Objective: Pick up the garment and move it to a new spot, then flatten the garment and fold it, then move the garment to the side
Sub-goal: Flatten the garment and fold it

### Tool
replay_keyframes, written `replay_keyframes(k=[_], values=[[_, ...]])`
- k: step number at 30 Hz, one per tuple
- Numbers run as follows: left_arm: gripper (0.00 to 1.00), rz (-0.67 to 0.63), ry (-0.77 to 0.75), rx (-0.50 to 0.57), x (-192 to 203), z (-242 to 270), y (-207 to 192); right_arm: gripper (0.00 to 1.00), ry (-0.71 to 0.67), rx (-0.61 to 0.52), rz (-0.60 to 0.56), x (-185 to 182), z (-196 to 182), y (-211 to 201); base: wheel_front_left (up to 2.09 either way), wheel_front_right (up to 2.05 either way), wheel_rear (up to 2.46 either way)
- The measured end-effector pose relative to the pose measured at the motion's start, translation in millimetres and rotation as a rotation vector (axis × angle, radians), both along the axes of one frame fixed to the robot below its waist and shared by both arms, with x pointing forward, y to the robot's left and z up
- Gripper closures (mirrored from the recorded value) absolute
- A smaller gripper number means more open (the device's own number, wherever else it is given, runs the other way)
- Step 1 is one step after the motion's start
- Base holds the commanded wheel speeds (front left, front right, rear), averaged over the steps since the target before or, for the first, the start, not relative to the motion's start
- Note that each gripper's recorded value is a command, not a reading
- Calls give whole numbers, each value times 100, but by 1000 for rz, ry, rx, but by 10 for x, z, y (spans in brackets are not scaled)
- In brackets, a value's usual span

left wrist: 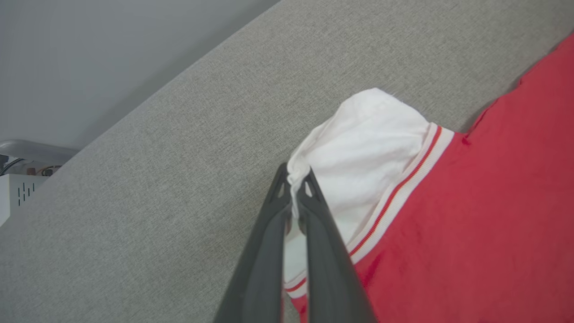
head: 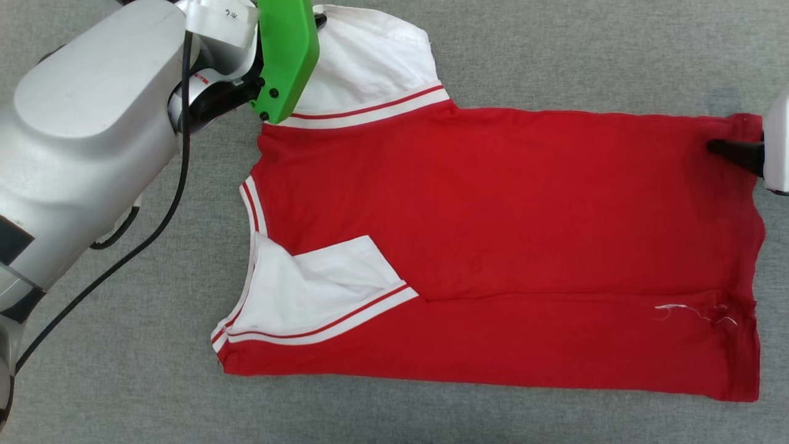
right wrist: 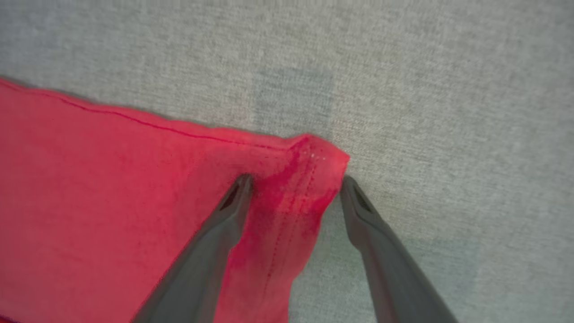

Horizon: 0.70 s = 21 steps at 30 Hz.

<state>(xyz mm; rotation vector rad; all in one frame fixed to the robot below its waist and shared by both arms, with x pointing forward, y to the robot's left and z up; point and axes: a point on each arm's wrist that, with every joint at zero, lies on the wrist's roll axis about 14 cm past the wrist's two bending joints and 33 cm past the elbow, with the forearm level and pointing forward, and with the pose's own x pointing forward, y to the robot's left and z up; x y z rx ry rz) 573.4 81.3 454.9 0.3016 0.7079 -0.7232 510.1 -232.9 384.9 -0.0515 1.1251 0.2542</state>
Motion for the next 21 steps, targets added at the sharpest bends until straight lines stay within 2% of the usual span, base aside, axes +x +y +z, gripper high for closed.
replay_keyframes(k=[7, 8, 9, 16, 21], values=[[100, 14, 24, 11, 19, -136, 62, 0, 40, -13, 0, -45, -254, -8, 0, 0, 0], [100, 16, 24, 12, 22, -138, 66, 60, 36, -15, 3, -46, -257, -8, 0, 0, 0], [100, 16, 24, 12, 23, -135, 66, 100, 29, -18, 6, -42, -254, -10, 0, 0, 0], [100, 33, -33, 0, 27, 75, 96, 100, -119, 25, -14, 76, -6, 10, 0, 0, 0], [100, 25, -73, -17, -111, 230, 101, 100, -245, 39, 0, 62, 270, 10, 0, 0, 0]])
